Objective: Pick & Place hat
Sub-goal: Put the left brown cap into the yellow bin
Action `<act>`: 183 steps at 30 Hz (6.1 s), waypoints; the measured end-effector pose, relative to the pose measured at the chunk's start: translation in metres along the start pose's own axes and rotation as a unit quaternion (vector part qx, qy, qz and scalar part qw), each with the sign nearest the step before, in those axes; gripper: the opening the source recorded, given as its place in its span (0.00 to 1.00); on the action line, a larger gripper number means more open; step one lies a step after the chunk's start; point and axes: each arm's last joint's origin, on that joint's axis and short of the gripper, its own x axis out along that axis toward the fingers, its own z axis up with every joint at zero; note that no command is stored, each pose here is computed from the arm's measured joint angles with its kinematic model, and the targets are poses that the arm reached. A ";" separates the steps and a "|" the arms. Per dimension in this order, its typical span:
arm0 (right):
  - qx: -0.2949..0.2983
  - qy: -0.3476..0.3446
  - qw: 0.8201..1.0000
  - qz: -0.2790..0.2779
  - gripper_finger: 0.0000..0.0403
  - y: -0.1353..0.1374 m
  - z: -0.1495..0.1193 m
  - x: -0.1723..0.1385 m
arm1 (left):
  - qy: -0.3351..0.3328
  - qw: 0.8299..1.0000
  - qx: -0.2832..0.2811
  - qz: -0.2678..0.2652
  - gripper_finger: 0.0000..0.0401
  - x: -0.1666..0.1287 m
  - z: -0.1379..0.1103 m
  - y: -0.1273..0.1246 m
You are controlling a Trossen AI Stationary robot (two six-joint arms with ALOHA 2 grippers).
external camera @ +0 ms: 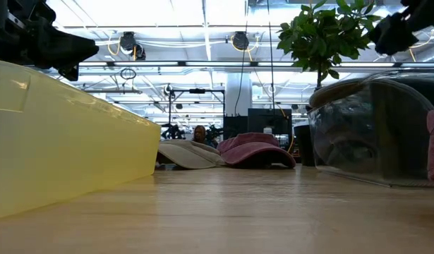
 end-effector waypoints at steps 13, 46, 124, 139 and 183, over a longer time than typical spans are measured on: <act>-0.101 -0.153 0.982 -0.052 0.37 -0.016 -0.008 -0.020 | 0.002 1.000 0.001 0.000 0.15 0.000 0.000 0.000; -0.128 -0.354 0.927 0.002 0.00 -0.040 -0.074 0.007 | -0.008 0.991 0.035 0.126 0.15 -0.001 0.002 0.007; -0.113 -0.398 0.898 -0.150 0.00 -0.044 -0.061 0.001 | 0.653 0.730 -0.036 0.196 0.77 0.120 0.063 0.088; -0.124 -0.381 0.903 -0.153 0.00 -0.043 -0.061 0.006 | 0.693 0.691 -0.092 0.183 0.79 0.125 0.034 0.120; -0.144 -0.383 0.898 -0.162 0.00 -0.043 -0.061 0.005 | 0.752 0.622 -0.098 0.194 0.03 0.136 -0.005 0.136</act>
